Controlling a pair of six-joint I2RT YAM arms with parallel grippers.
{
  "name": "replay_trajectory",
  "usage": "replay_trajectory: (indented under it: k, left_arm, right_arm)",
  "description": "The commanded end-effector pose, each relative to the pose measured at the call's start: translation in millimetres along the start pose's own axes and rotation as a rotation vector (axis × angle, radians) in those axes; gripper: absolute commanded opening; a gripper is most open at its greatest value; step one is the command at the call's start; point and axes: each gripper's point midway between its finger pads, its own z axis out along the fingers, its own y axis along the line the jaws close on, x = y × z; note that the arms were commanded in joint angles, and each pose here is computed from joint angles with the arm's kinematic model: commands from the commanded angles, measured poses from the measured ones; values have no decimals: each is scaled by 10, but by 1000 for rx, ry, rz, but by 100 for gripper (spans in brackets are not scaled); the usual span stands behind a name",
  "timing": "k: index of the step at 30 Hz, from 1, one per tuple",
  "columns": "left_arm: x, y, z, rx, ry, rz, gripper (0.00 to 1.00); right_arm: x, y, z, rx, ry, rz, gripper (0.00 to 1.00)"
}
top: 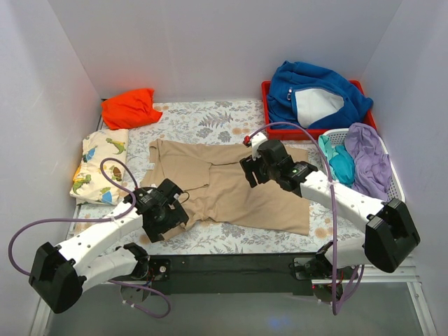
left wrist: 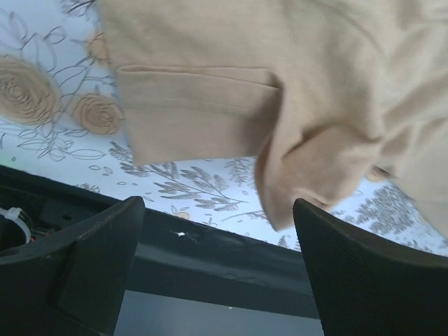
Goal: Fold and stack the t-shirts
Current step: Fold the tshirt
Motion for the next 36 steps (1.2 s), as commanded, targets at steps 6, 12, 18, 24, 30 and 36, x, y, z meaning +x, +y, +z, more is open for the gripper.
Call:
replay_trajectory:
  k: [6,12,18,24,30,36]
  left_arm:
    - [-47,155,185,-75,-57,-133,87]
    - [-136,163,271,-94,-113,-198,88]
    - [-161,273,400,-145,-149,-225,89]
    - [-72,294,503,-139,-116,-226,84]
    - [-53,328,524,-110,-122,-260,73]
    - [-59,328,562,-105,-129,-258,66]
  right_arm:
    - [-66,-45,-161,-34,-41,-12,75]
    - [-55,-23,-157,-55,-38,-10,75]
    - [-7,0,-119,-71,-19,-8,75]
    - [-4,-14,-114,-68,-18,-6,75]
    - [36,-27,-90,-62,-5,-6,75]
    - [37,-21,-79,-65,-2,-6,75]
